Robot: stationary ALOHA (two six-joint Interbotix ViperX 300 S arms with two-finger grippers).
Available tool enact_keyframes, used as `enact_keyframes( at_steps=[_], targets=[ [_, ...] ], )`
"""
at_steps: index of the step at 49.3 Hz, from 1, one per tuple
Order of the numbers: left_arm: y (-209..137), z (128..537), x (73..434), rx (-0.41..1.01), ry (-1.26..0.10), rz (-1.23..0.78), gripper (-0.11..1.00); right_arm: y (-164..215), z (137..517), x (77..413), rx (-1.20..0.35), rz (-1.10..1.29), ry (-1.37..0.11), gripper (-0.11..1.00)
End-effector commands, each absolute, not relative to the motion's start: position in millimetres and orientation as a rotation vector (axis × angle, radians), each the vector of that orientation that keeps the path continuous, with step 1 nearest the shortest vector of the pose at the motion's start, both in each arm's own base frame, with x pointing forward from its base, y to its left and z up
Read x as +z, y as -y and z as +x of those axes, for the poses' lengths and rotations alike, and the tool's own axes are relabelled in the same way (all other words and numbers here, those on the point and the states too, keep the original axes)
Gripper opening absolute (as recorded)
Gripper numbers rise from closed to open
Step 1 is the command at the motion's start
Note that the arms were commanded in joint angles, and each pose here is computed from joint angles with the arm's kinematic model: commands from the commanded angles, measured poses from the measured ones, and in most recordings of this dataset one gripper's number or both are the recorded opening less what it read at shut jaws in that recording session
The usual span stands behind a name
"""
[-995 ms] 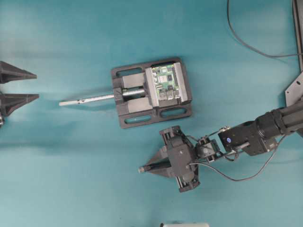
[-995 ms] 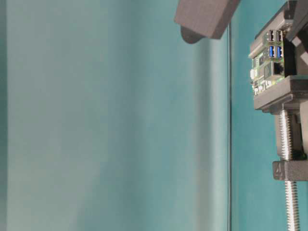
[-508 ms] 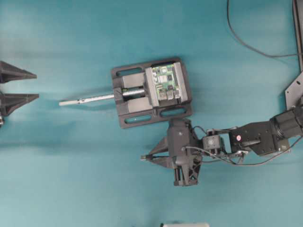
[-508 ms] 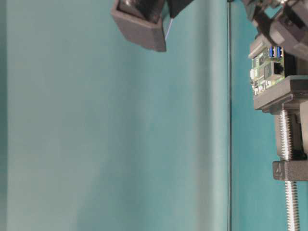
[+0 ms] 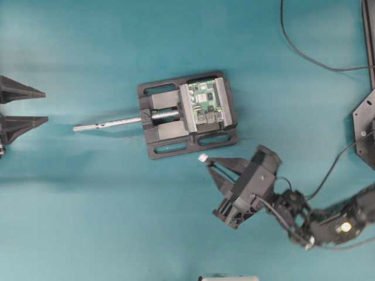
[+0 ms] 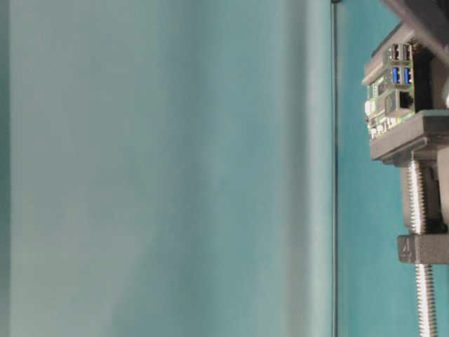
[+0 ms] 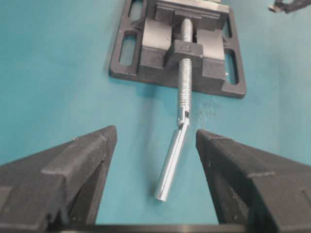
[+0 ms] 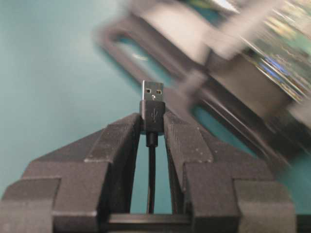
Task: Insert the USB into the fixed PCB.
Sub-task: 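Carry the USB plug with the right gripper toward the board's USB ports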
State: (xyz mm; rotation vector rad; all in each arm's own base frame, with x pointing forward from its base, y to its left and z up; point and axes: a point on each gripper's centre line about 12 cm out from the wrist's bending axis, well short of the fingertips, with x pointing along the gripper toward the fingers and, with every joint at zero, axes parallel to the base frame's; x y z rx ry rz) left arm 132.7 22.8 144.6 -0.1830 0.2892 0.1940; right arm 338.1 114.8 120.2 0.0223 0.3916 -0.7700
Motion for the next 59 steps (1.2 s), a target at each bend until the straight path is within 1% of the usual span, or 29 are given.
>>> enact_keyframes(
  at_steps=[1,13,21,26,59],
  targets=[
    [-23.4,134.8,147.9,0.196,-0.282,-0.189,0.78,-120.0,334.8,126.7,-0.915,0.056,-0.381,0.21],
    [-23.7,135.0,148.7,0.198,-0.279,-0.189,0.78,-129.2,341.3,109.8,-1.082,-0.007,-0.337,0.21],
    [-23.4,134.8,147.9,0.196,-0.282,-0.189,0.78,-129.0,349.5,109.3,-1.230,0.010,-0.308,0.21],
    [-23.7,135.0,148.7,0.198,-0.279,-0.189,0.78,-128.7,353.6,109.1,-1.318,0.035,-0.319,0.21],
    [-23.4,134.8,148.1,0.196,-0.281,-0.189,0.78,-120.6,356.4,112.1,-1.380,0.056,-0.294,0.21]
  ],
)
